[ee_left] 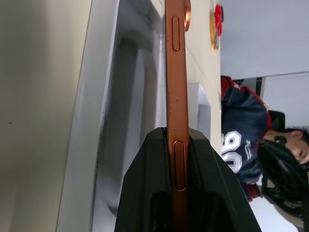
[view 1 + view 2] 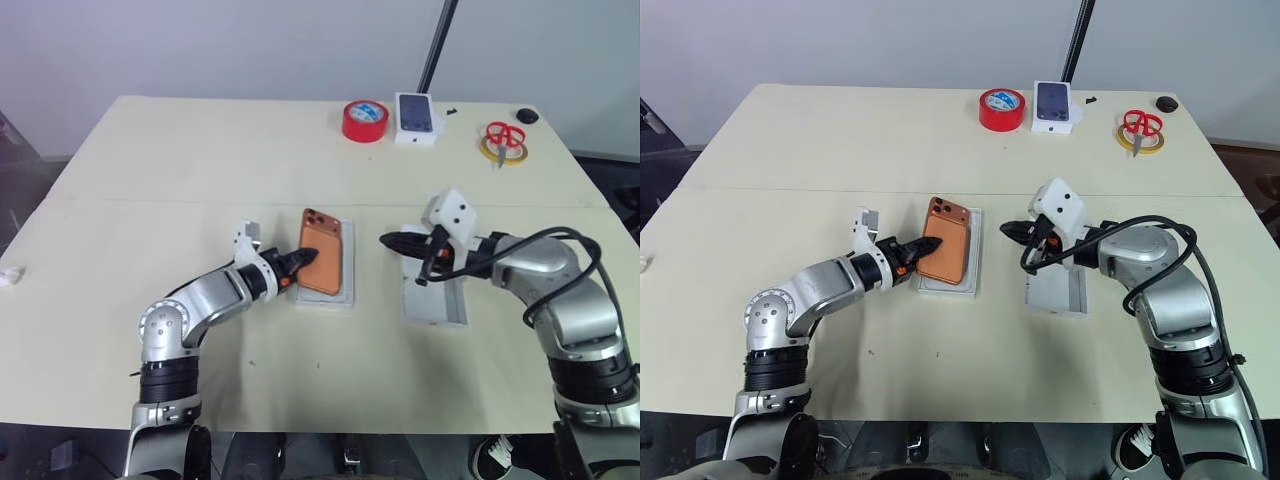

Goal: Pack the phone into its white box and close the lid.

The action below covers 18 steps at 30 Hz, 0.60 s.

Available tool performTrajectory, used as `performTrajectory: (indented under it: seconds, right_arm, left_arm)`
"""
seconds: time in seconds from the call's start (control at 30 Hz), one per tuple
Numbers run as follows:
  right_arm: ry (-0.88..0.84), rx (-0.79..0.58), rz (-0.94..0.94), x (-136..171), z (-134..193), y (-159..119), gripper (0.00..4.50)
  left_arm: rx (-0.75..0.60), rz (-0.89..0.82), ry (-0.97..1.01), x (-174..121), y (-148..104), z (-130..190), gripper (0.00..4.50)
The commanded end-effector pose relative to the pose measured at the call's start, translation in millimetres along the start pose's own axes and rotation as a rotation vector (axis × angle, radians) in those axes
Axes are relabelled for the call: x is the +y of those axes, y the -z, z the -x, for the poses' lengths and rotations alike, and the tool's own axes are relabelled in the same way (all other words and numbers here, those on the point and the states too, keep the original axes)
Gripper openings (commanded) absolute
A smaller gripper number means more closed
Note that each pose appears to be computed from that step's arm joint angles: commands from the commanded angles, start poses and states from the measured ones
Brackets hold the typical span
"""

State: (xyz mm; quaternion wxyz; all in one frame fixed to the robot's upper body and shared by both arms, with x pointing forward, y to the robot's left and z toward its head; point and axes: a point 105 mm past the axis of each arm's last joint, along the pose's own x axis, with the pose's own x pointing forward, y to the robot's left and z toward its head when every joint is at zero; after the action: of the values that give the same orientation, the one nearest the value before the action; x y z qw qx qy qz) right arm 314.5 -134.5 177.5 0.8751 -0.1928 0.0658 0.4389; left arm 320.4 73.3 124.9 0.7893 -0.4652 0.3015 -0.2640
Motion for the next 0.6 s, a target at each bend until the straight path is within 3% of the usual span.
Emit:
performTrajectory:
  seconds: [0.03, 0.3, 0.6]
  right_arm:
    - [0.006, -0.042, 0.035, 1, 1, -10, 0.0]
    - [-0.003, -0.031, 0.05, 2, -4, -7, 0.0]
    - [0.035, 0.101, 0.078, -5, -14, 15, 0.0]
  left_arm:
    - [0.001, -0.042, 0.063, -15, -1, -3, 0.48]
    - [0.011, -0.13, 0.05, -16, -1, 7, 4.4]
    - [-0.025, -0.41, 0.001, -27, -28, 44, 4.4]
